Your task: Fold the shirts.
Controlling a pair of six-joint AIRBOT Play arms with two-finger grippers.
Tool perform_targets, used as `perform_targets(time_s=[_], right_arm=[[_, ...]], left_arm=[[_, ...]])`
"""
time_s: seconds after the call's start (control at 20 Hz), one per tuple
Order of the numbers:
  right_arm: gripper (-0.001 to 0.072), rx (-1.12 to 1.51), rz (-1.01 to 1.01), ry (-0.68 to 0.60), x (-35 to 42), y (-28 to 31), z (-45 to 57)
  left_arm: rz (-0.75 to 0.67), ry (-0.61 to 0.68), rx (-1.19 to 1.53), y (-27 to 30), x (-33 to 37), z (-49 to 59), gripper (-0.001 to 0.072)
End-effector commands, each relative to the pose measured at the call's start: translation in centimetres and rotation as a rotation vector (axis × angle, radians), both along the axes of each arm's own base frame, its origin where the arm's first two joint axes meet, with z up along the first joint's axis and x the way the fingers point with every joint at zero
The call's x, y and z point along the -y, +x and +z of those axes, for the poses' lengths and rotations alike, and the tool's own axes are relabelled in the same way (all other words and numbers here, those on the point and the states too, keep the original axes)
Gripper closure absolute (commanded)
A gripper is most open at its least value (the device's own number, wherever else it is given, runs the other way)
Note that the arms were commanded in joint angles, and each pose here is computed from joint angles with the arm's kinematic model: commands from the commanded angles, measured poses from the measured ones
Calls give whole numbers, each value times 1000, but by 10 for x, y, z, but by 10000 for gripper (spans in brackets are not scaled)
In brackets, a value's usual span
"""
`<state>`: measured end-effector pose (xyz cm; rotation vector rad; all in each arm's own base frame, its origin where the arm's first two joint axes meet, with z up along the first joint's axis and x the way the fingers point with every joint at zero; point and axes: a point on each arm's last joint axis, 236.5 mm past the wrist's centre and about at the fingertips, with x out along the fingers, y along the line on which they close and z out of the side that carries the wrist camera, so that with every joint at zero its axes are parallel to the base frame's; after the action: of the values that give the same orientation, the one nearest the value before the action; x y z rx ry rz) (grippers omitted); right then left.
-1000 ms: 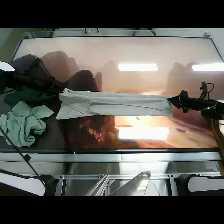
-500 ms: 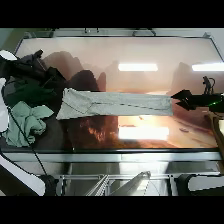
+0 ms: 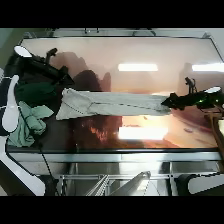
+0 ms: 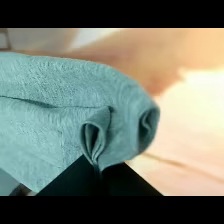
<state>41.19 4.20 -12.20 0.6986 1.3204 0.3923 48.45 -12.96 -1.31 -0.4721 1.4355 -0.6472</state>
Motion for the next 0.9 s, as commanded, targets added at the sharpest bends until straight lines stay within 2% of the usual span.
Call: perform_targets(time_s=[0.0, 0.15, 0.35, 0.5, 0.75, 0.85], right_arm=[[696, -1, 62, -8, -24, -1, -5], [696, 4, 96, 42, -17, -1, 21], [696, 55, 107, 93, 5, 5, 83], [696, 167, 127, 115, 9, 10, 144], [697, 370, 167, 229, -17, 11, 244], [696, 419, 183, 297, -30, 5, 272]], left_arm=[[-87, -34, 4, -18, 70, -23, 708], [-120, -15, 23, -33, 128, -53, 707], [-235, -7, 33, -56, 200, -81, 708], [-244, -18, 2, -59, 235, -89, 708], [-304, -96, 52, -65, 286, -62, 708], [-296, -198, 57, -67, 297, -24, 707]])
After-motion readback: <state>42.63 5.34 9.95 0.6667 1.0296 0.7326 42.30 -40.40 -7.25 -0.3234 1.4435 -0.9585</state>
